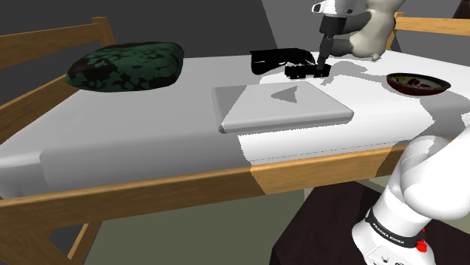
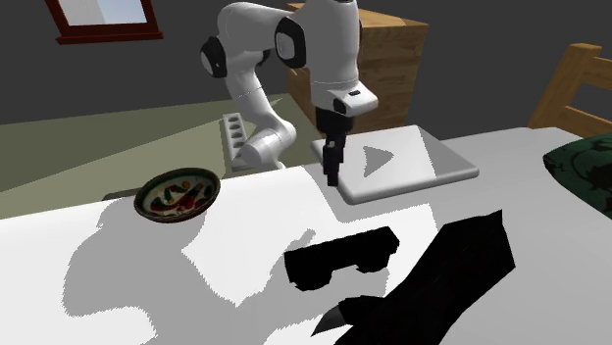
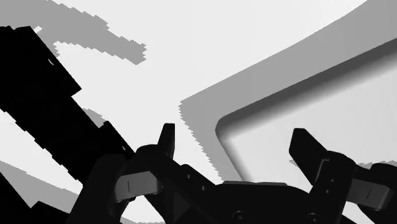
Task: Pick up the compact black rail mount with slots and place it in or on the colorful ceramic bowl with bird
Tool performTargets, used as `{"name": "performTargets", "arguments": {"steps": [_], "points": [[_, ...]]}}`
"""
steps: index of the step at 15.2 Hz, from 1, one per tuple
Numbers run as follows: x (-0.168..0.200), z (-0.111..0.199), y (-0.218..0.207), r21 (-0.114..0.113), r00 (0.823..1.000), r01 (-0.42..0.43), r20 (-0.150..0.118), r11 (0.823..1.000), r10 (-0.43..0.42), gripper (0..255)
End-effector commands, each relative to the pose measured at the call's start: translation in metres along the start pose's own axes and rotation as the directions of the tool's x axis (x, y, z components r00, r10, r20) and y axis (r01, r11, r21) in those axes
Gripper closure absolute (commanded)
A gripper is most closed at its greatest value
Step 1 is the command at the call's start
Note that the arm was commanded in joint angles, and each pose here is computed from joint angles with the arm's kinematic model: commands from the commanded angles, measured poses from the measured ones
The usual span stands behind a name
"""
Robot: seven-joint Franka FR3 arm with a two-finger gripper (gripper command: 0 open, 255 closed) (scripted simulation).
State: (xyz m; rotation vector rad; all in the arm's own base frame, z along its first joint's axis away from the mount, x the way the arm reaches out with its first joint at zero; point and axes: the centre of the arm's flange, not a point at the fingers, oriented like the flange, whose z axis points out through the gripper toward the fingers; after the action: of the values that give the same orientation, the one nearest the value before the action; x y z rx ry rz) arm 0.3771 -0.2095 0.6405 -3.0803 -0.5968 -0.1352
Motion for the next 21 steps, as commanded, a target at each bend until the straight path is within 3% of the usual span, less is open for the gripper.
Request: {"name": "performTargets", "arguments": {"steps": [1, 6, 13, 21], "points": [[0.001, 0.004, 0.029, 0.012, 0.998, 0.059, 0.01, 0.998, -0.059, 0], [0.015, 0.01, 0.099, 0.048, 0.981, 0.191, 0.03, 0.98, -0.193, 0], [0.046, 0.022, 0.185, 0.097, 0.931, 0.355, 0.049, 0.93, -0.361, 0], [0.042, 0.062, 0.182, 0.097, 0.931, 0.355, 0.049, 0.93, -0.361, 0]]}}
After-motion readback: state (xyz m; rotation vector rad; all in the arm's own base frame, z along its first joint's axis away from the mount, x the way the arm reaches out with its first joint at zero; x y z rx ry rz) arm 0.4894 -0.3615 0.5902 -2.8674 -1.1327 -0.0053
